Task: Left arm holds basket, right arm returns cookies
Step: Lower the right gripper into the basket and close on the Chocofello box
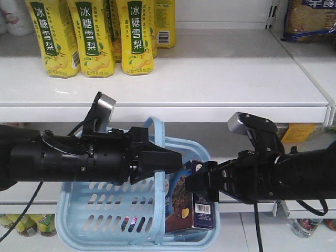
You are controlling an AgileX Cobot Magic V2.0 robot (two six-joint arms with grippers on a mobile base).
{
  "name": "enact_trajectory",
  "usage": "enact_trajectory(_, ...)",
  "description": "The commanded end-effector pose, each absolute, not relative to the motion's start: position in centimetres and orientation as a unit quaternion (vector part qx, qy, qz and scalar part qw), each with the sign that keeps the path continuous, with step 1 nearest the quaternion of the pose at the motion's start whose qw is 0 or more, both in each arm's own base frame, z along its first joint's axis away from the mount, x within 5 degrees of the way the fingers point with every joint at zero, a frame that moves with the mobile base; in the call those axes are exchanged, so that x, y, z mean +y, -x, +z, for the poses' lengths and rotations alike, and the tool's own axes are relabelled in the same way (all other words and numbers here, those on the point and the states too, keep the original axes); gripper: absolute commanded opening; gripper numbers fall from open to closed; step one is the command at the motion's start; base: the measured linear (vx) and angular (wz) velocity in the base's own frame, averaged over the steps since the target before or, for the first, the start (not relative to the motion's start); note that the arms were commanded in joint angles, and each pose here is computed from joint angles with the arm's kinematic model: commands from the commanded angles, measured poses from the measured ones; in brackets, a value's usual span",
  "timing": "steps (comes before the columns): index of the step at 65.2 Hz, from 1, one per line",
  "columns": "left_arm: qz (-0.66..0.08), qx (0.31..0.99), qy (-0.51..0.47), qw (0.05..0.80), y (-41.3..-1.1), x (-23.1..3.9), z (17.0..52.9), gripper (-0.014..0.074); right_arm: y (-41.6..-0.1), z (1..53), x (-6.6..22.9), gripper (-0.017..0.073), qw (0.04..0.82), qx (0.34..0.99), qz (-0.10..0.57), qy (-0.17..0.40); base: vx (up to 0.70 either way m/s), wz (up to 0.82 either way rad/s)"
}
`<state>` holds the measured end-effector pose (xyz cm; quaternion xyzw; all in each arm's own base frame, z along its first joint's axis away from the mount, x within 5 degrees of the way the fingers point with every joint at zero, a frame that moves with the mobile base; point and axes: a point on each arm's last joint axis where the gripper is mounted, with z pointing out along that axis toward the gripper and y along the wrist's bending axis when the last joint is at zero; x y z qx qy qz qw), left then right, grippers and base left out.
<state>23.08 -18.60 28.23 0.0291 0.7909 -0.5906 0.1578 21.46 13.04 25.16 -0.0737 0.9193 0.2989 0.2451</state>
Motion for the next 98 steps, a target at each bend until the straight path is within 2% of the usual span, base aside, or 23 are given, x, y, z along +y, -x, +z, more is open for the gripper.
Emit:
enact_trajectory(1, -0.647, 0.742, -0.034, 0.170, -22.6, -18.8, 31.4, -0.0003, -22.1, 26.4, 13.4, 0.0578, 0.273, 0.905, 0.317, 0.073, 0.00, 0.00)
enact_trajectory(35, -0.647, 0.742, -0.034, 0.170, -22.6, -18.8, 31.4, -0.0003, -23.6, 23.8, 14.4, 0.0578, 0.240, 0.912, 0.323, 0.075, 0.00, 0.00)
enact_trajectory(54, -0.647, 0.742, -0.034, 0.170, -22.6, -18.8, 31.4, -0.0003, -24.2, 23.1, 15.2, 0.0578, 0.228, 0.905, 0.351, 0.083, 0.00, 0.00)
enact_trajectory(77, -0.647, 0.742, -0.034, 0.170, -22.6, -18.8, 31.4, -0.0003, -26.5, 21.9, 16.4, 0.0576, 0.216, 0.906, 0.350, 0.097, 0.00, 0.00)
enact_trajectory(98, -0.647, 0.742, -0.034, 0.170, -22.6, -18.8, 31.4, -0.0003, -27.9, 19.6, 16.9, 0.0517, 0.189, 0.919, 0.331, 0.105, 0.00, 0.00)
